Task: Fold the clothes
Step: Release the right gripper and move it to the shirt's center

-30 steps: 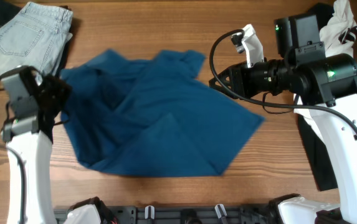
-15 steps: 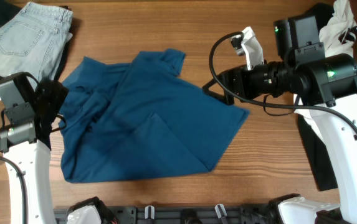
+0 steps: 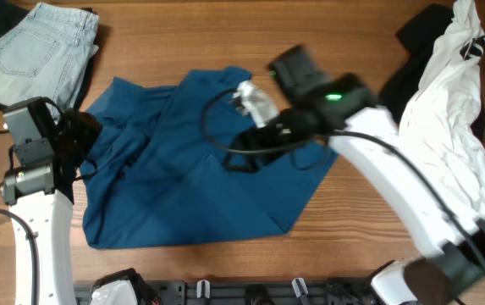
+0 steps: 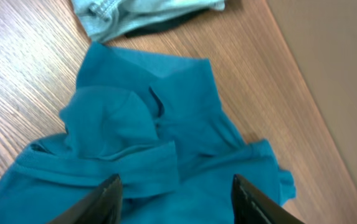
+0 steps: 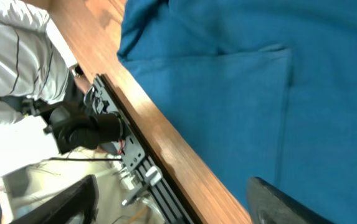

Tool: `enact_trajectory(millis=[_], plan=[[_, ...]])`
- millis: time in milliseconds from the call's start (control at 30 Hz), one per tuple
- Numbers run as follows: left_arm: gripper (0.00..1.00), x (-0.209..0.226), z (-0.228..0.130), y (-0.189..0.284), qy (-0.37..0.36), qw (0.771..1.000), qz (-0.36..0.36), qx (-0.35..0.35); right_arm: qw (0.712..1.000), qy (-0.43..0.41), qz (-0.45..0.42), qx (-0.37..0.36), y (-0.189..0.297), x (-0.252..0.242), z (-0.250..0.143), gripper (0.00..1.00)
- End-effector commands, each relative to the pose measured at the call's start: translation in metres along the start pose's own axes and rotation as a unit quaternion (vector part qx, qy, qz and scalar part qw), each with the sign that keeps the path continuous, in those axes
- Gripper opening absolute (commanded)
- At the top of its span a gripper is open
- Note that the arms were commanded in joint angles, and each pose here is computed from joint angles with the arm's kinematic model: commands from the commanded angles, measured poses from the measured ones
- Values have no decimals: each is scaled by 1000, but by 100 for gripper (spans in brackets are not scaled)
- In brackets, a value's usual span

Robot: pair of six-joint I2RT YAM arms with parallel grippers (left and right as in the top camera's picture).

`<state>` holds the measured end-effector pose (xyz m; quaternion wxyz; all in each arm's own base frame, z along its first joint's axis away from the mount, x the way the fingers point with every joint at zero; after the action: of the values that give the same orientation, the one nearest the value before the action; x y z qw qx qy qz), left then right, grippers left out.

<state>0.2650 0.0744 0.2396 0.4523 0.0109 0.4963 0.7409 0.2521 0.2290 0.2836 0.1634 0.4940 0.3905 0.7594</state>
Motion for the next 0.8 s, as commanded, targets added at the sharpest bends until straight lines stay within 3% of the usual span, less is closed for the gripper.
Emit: enact_trajectory(millis=[0,133,433,767], plan=[[57,-10,-3,1,-11,1000,-21,11,998,-27,23,52,-50,-9,11,87],[57,-14,-6,1,-18,999,-26,18,992,-53,67,97,-95,-33,21,97],[57,-20,-12,1,-29,999,-36,28,983,-54,119,132,-143,-71,26,96],[57,-28,-18,1,-40,997,-51,40,984,-4,136,111,-153,-76,33,99]])
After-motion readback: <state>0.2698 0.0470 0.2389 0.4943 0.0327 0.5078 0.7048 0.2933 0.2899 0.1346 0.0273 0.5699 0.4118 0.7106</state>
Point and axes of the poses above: each gripper's point midway between its finger pads, its own y axis back along the fingers, its own x axis along the line the jaws close on, z = x × y, the point moved 9 cm from there along y, back along the fingers, and after that the axes turned 8 degrees about -y, right-handed, at the moved point
